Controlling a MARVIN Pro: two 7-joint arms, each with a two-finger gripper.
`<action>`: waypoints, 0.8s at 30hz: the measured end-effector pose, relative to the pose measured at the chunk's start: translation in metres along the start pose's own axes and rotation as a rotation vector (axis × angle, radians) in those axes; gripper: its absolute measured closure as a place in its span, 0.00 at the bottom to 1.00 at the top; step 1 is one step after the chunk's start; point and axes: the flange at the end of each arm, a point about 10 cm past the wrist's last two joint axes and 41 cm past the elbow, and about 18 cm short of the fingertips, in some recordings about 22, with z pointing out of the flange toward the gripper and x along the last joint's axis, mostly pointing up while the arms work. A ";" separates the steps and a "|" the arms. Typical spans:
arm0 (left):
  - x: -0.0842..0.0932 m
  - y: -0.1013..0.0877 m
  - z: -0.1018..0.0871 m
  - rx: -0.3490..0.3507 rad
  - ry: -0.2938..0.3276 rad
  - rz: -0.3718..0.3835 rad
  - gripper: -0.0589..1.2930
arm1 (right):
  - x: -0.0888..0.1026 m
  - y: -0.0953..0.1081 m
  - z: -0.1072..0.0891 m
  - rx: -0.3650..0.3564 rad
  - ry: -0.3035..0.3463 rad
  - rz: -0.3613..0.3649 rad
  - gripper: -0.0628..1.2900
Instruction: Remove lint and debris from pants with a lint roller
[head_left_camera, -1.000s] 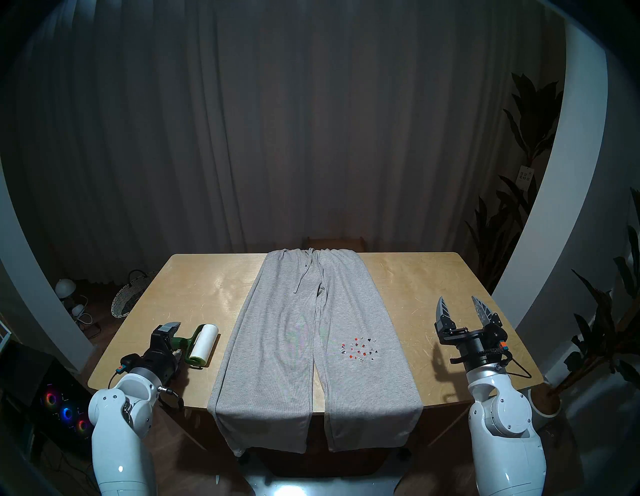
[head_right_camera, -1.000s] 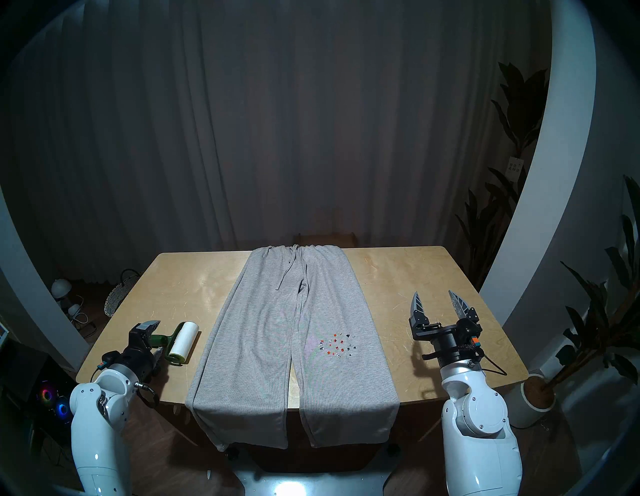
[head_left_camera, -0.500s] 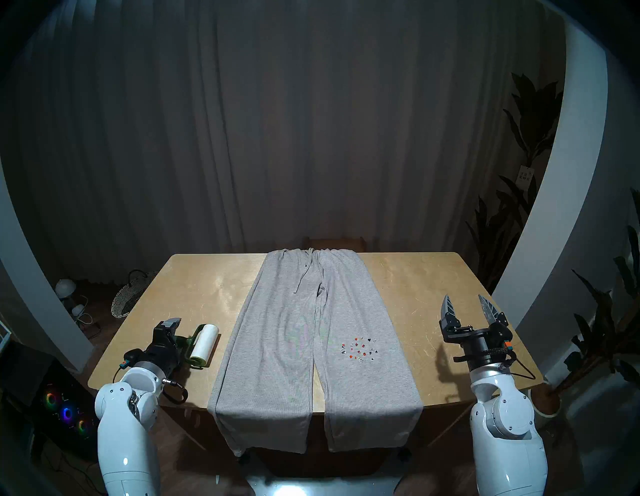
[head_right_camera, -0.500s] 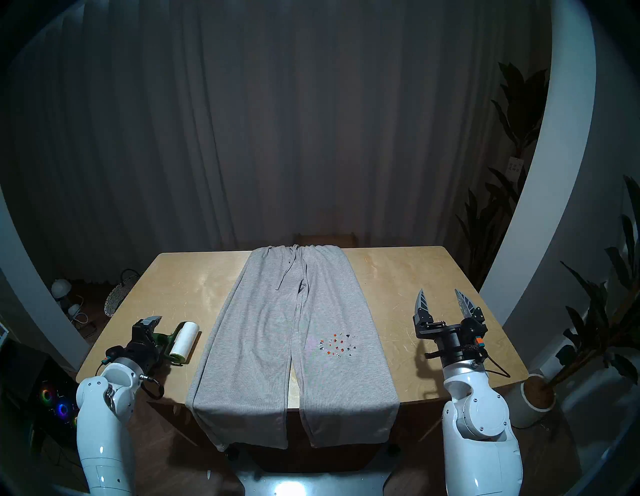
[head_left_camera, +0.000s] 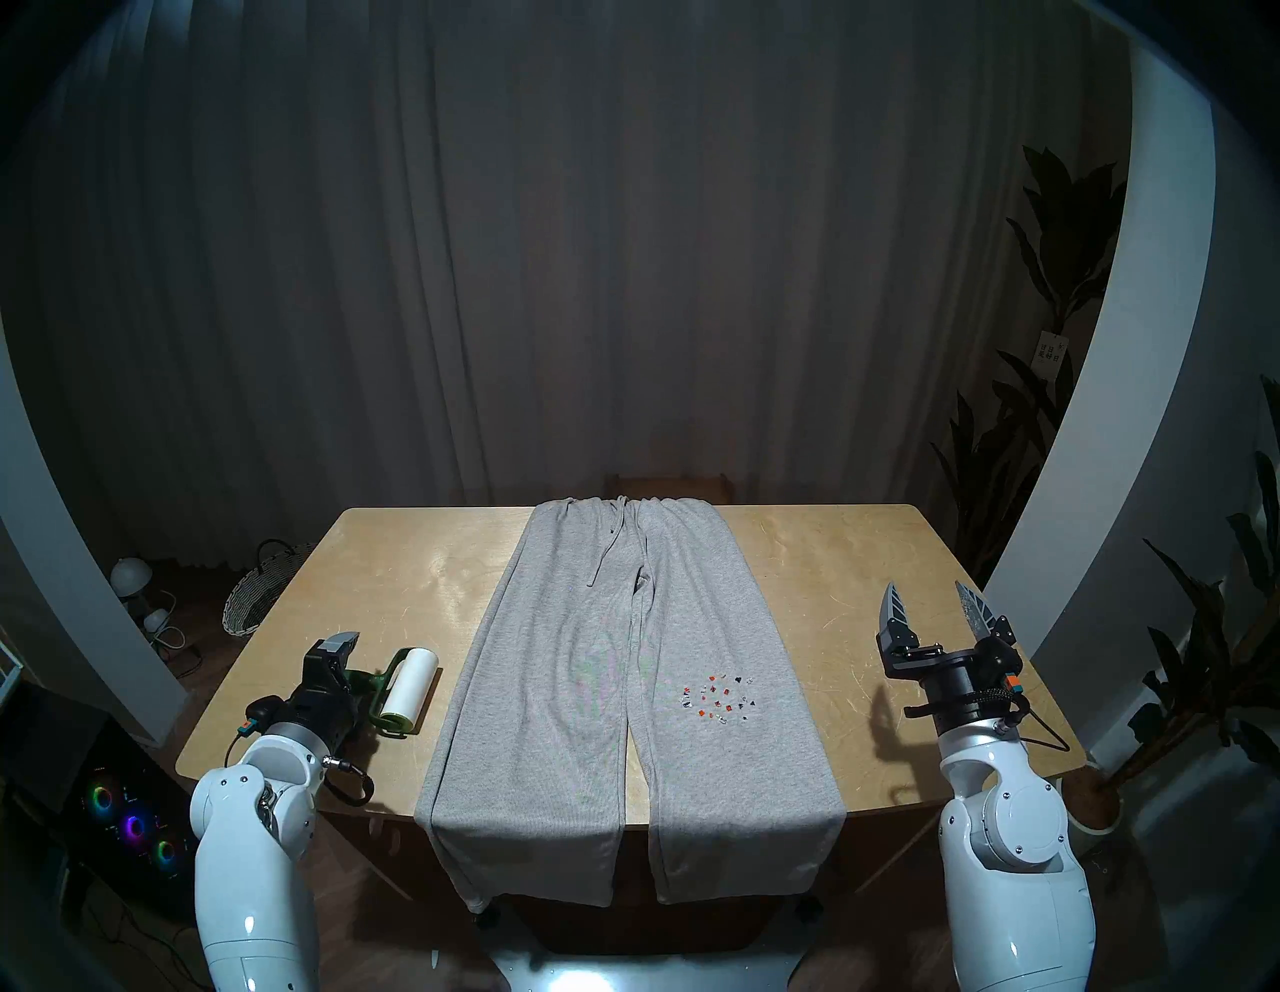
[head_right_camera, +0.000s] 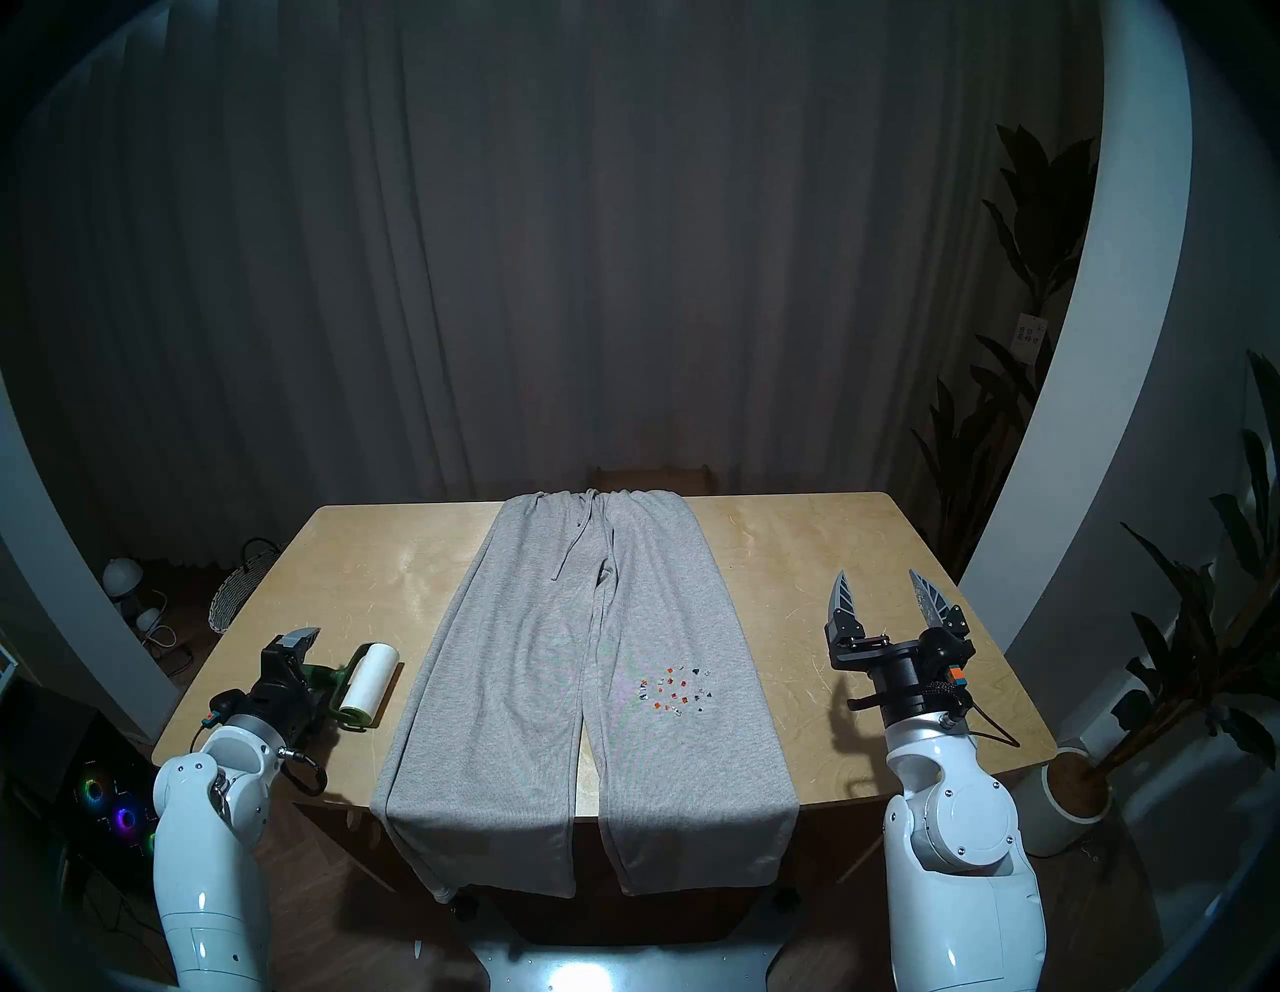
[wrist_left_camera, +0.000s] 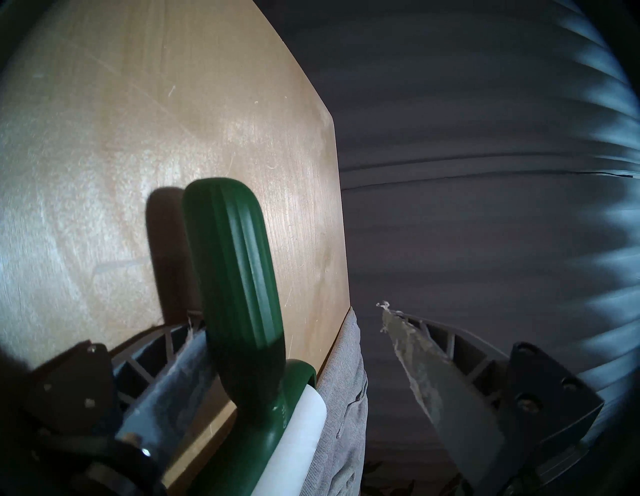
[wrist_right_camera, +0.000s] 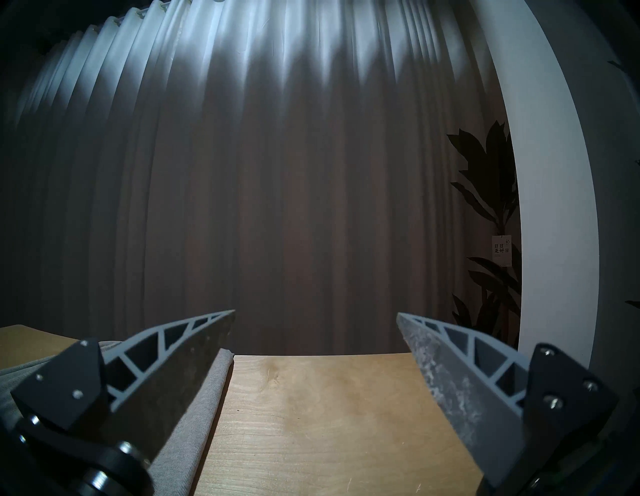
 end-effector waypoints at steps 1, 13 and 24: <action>0.000 0.000 0.000 -0.002 -0.001 0.002 0.16 | 0.000 -0.001 0.001 0.002 0.001 -0.002 0.05; -0.001 0.000 0.001 -0.002 -0.012 0.027 0.15 | 0.004 -0.007 0.007 0.015 0.015 -0.015 0.05; 0.007 0.007 0.021 0.021 -0.022 0.047 0.17 | 0.006 -0.011 0.010 0.002 0.023 -0.013 0.05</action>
